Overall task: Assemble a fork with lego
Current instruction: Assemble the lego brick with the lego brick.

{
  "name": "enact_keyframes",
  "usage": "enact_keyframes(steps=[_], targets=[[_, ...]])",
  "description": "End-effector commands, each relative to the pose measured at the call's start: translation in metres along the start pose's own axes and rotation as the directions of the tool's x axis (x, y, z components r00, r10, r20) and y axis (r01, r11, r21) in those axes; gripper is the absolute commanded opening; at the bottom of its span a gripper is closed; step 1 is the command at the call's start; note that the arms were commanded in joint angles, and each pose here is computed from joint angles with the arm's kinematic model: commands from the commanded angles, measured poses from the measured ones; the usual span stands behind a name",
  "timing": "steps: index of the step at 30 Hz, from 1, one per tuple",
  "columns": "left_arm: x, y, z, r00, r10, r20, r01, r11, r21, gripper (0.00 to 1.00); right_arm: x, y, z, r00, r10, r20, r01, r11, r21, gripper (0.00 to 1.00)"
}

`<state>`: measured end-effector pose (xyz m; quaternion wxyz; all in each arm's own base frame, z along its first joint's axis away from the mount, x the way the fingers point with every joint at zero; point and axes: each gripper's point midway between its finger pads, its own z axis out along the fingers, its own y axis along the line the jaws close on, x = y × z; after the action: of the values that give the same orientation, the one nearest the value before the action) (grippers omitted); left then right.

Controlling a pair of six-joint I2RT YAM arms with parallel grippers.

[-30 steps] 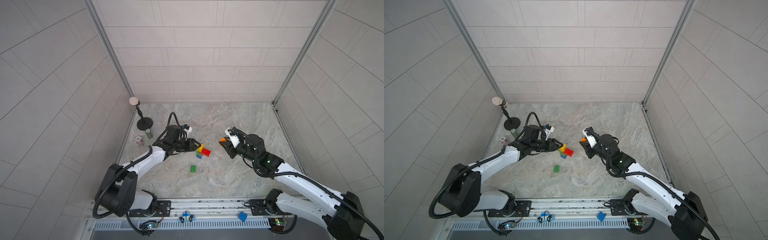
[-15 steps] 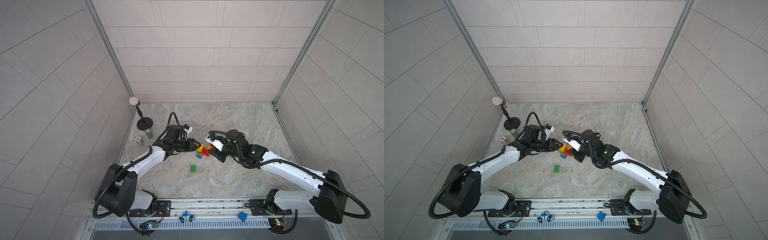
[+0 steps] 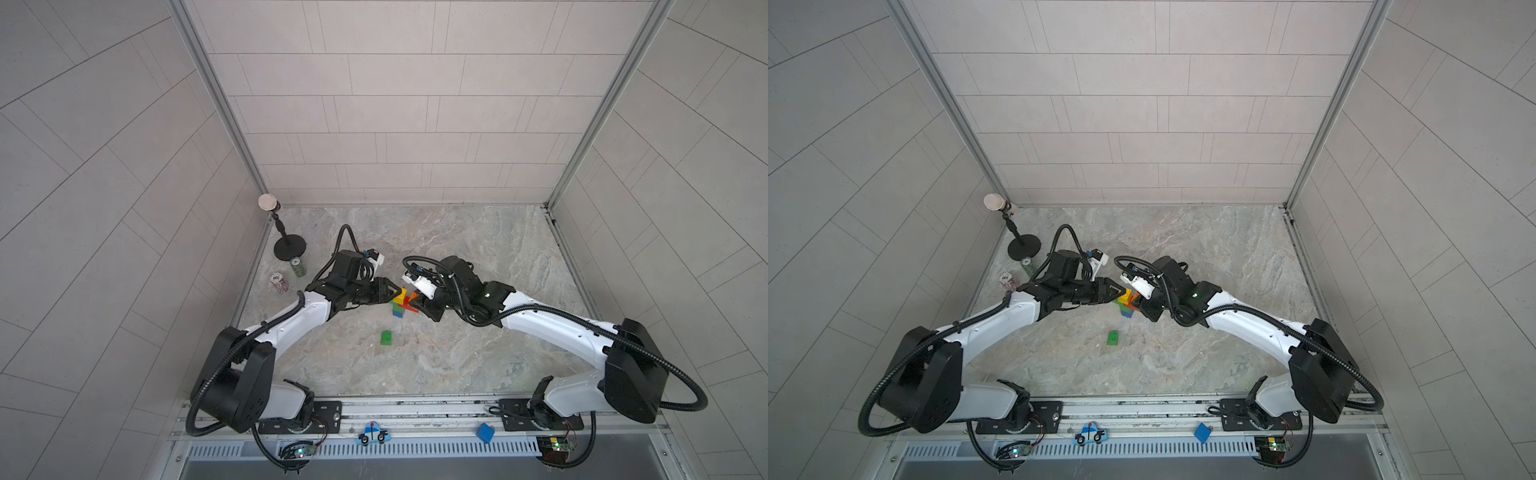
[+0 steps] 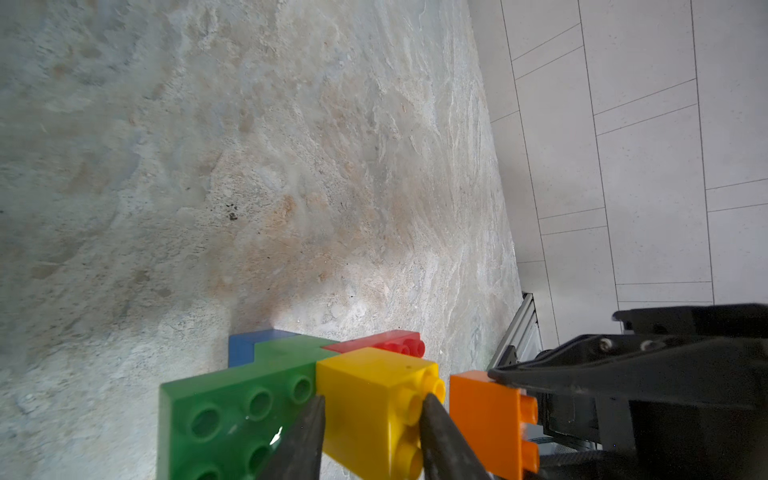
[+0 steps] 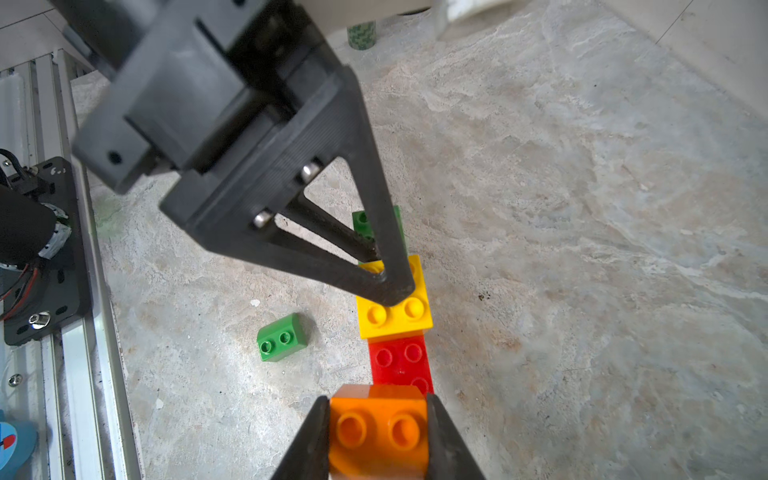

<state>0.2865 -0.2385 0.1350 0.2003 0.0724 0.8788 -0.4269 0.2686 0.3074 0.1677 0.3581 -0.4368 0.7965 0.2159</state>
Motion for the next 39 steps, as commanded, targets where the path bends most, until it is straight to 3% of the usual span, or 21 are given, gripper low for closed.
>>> enact_keyframes(steps=[1,18,39], targets=[[0.001,0.006,0.001,1.000,-0.003,-0.017,0.003,1.000,-0.023,0.41,0.003,0.000,0.001,1.000,0.008,-0.028,-0.008,1.000,-0.010,0.00],[0.003,0.006,0.003,1.000,-0.007,-0.028,0.007,1.000,-0.019,0.41,0.004,-0.007,-0.001,1.000,-0.005,0.004,0.005,0.999,-0.038,0.00],[0.004,0.008,0.003,0.999,-0.010,-0.033,0.009,1.000,-0.027,0.41,0.020,-0.005,0.013,0.996,-0.082,-0.035,0.079,0.993,-0.093,0.00]])
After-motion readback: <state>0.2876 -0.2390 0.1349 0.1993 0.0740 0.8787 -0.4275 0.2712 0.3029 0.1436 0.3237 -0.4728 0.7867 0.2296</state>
